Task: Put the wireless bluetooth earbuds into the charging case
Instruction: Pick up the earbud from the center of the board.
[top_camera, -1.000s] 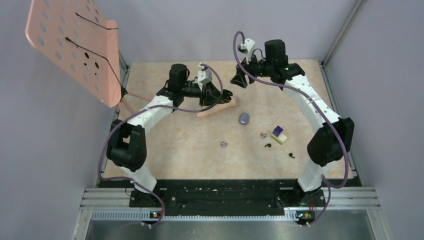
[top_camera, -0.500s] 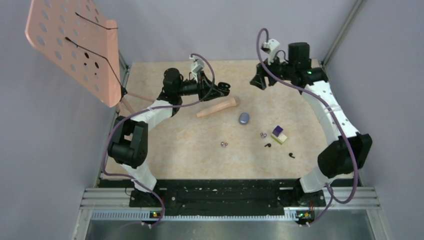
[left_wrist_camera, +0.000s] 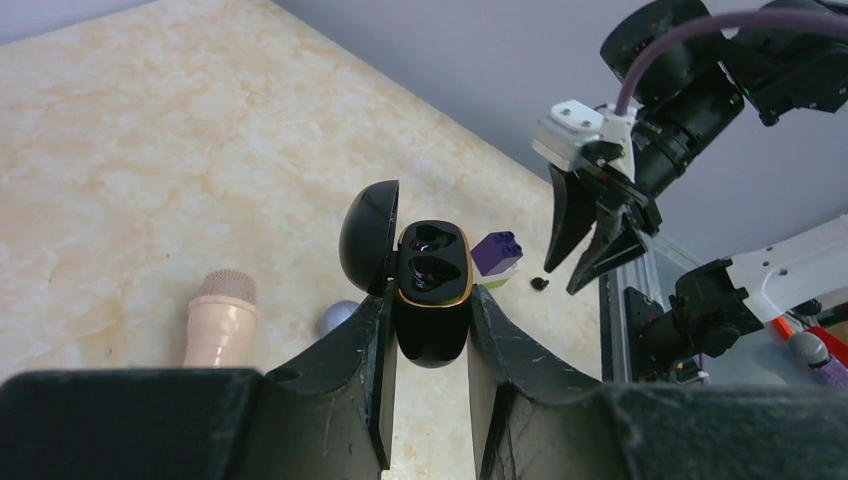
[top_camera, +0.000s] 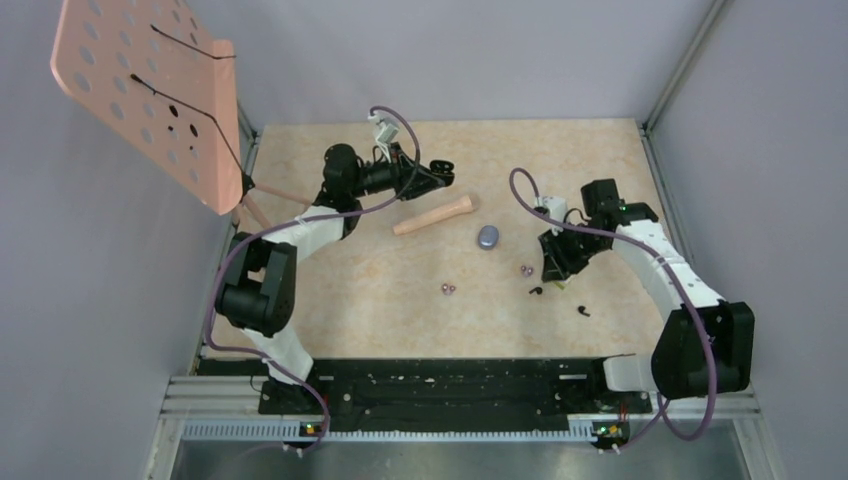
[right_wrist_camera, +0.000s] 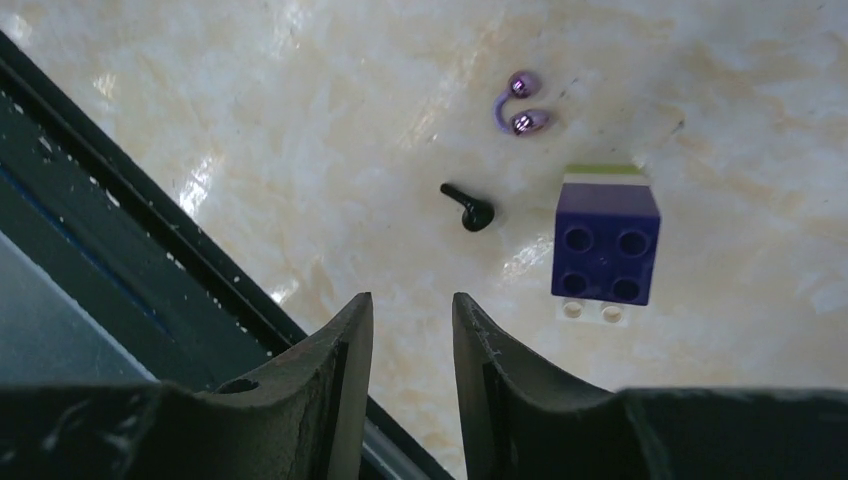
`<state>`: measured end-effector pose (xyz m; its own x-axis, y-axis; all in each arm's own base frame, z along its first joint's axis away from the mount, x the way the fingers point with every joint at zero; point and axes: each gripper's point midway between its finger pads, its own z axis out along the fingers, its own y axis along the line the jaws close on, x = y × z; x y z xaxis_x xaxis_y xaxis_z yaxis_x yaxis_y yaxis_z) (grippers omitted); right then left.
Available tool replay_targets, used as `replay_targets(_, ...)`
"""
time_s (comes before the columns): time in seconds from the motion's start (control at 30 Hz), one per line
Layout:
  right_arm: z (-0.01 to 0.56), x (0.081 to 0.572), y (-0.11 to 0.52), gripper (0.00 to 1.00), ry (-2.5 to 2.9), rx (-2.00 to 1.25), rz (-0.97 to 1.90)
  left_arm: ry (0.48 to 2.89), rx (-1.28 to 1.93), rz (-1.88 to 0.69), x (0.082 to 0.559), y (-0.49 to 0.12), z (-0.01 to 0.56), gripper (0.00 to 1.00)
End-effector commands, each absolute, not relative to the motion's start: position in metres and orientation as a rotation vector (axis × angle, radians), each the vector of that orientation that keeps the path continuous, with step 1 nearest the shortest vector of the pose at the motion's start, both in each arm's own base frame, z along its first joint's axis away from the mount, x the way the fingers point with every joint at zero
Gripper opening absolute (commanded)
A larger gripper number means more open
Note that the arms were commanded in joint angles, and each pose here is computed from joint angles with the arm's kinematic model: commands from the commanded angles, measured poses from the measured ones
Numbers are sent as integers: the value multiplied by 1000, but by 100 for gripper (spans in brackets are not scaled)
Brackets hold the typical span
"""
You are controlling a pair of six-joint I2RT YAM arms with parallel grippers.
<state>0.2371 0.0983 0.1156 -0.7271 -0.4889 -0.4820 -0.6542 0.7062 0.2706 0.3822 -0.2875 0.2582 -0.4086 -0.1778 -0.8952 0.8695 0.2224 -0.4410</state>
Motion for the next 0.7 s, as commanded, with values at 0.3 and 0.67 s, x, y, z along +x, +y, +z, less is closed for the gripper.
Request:
replay_targets(0.3, 87, 224, 91, 33, 2259, -1483, 584, 1508, 650, -1286, 382, -267, 283, 0)
replay_targets(0.67, 64, 183, 35, 31, 2103, -2080, 373, 1522, 659, -1290, 381, -268, 282, 0)
